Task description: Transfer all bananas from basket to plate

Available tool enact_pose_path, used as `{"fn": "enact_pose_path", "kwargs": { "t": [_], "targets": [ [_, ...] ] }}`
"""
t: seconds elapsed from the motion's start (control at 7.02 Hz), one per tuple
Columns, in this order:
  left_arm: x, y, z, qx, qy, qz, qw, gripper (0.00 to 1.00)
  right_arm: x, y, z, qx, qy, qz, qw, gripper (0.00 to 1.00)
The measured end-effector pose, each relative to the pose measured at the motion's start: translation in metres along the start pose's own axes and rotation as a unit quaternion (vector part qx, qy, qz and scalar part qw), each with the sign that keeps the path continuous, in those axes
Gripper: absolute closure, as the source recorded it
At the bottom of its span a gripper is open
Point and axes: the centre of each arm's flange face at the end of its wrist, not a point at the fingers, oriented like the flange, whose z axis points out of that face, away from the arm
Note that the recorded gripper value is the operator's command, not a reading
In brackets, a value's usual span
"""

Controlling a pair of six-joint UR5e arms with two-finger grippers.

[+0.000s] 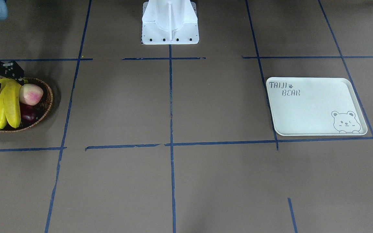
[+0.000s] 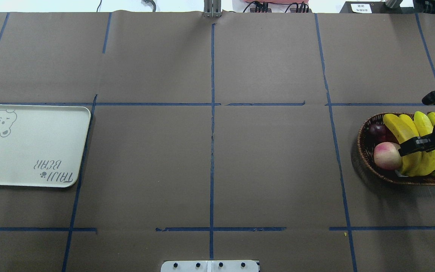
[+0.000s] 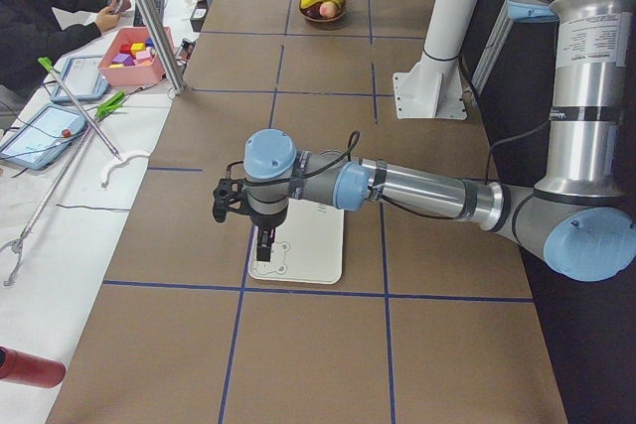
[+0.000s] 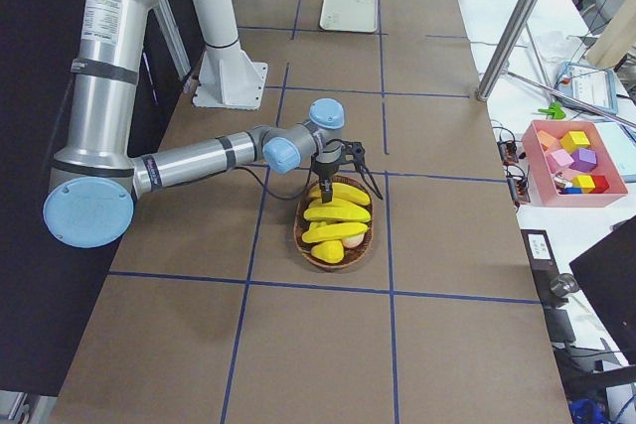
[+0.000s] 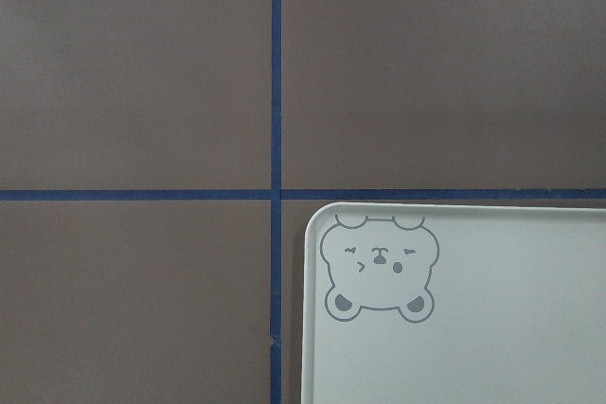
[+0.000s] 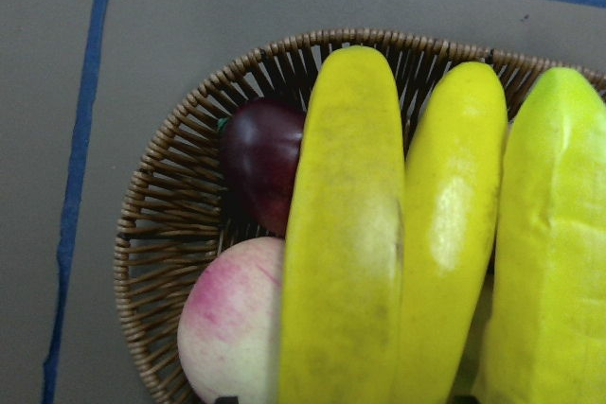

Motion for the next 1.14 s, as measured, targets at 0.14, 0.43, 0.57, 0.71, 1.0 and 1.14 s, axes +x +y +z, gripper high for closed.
{"fn": "enact_pose_path", "kwargs": {
  "t": [0.14, 0.43, 0.57, 0.71, 1.0, 1.14],
  "targets": [
    [0.000, 0.000, 0.000, 0.000, 0.000, 0.000, 1.0000, 0.01, 0.000, -0.001, 0.001, 0.000, 0.000, 0.000, 1.0000, 0.64],
    [-0.001, -0.001, 0.001, -0.001, 0.000, -0.001, 1.0000, 0.01, -0.001, -0.001, 0.000, 0.001, -0.001, -0.002, 1.0000, 0.96],
    [-0.001, -0.001, 0.001, -0.001, 0.000, -0.001, 1.0000, 0.01, -0.001, -0.002, -0.002, 0.003, -0.002, -0.003, 1.0000, 0.97],
    [-0.002, -0.001, 0.002, -0.002, 0.000, -0.003, 1.0000, 0.01, 0.001, -0.003, -0.008, 0.008, -0.005, -0.002, 1.0000, 0.97],
    [-0.002, -0.001, 0.002, -0.001, 0.000, -0.013, 0.9999, 0.01, 0.006, -0.001, -0.036, 0.027, -0.016, 0.004, 0.9995, 0.97],
    [0.001, -0.001, -0.001, 0.001, 0.000, -0.014, 0.9999, 0.01, 0.005, 0.000, -0.054, 0.035, -0.033, 0.007, 0.9988, 0.97]
  ]
}}
